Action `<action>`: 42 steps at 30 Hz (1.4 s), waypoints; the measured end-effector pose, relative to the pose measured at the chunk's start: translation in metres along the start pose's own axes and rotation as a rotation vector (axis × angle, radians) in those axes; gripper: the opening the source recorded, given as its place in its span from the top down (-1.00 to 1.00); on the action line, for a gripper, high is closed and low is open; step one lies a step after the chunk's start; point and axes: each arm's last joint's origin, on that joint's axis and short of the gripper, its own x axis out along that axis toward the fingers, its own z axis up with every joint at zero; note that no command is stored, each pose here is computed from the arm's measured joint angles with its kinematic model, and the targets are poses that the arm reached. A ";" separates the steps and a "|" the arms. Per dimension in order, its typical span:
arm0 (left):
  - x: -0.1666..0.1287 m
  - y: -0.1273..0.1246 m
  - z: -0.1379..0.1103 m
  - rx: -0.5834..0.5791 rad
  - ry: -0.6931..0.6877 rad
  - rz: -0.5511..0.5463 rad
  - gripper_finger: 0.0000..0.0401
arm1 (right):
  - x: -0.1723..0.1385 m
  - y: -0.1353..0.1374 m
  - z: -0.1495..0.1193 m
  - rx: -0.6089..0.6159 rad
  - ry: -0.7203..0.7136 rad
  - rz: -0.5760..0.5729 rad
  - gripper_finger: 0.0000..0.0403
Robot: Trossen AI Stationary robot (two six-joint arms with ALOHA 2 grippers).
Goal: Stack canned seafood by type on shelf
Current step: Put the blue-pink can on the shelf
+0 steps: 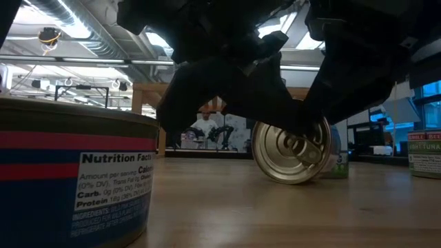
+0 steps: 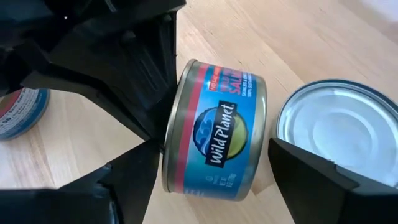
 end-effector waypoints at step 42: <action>-0.171 0.062 0.053 -0.235 -0.147 0.335 0.98 | -0.112 -0.089 0.124 0.285 -0.215 0.259 0.02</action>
